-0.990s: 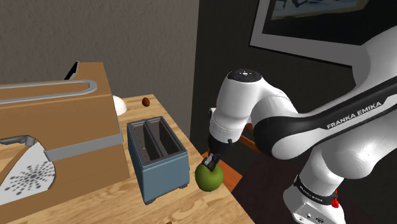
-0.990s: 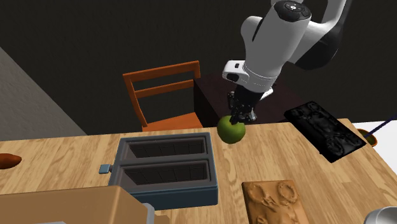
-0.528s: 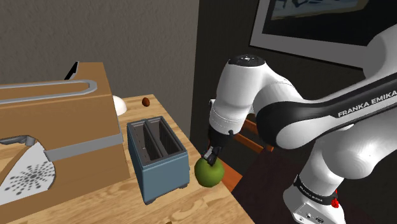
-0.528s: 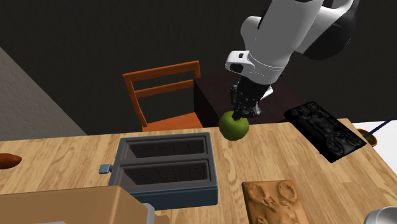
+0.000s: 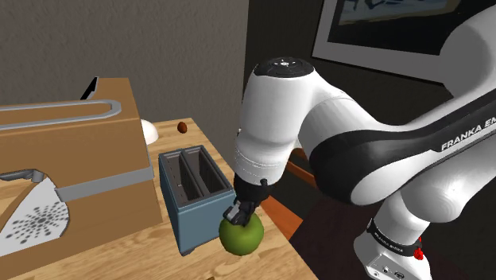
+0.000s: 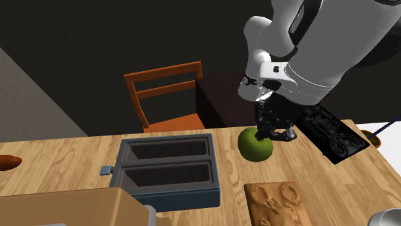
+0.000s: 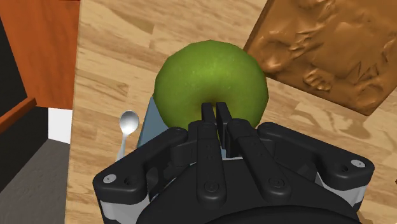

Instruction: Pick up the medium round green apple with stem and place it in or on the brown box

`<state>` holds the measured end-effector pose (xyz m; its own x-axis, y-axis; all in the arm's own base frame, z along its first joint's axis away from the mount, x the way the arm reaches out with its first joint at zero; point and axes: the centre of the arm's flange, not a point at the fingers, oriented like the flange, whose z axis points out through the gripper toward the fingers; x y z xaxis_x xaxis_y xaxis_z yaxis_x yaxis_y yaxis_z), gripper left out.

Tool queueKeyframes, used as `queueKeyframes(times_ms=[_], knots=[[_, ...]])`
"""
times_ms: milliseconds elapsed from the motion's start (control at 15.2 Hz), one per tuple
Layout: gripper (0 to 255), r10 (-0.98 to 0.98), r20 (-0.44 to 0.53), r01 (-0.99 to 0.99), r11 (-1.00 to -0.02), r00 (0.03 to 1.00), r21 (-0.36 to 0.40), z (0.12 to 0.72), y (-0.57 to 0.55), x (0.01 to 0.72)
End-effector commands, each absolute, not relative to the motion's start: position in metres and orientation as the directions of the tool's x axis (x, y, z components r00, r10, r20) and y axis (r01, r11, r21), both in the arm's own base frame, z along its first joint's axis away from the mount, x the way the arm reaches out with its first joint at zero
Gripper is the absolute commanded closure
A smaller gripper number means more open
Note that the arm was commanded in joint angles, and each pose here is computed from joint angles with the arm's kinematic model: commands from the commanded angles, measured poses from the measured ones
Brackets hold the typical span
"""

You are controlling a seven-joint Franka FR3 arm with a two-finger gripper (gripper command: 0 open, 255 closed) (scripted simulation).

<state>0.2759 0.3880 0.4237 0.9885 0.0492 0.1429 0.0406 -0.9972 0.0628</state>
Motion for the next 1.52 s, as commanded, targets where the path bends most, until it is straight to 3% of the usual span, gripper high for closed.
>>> queueKeyframes(times_ms=[0, 924, 1452], knots=[[255, 0.047, 0.143, 0.039, -0.997, 0.989, 0.060, 0.427, 0.415, 0.277], [255, 0.047, 0.143, 0.039, -0.997, 0.989, 0.060, 0.463, 0.607, 0.267], [255, 0.047, 0.143, 0.039, -0.997, 0.989, 0.060, 0.421, 0.607, 0.267]])
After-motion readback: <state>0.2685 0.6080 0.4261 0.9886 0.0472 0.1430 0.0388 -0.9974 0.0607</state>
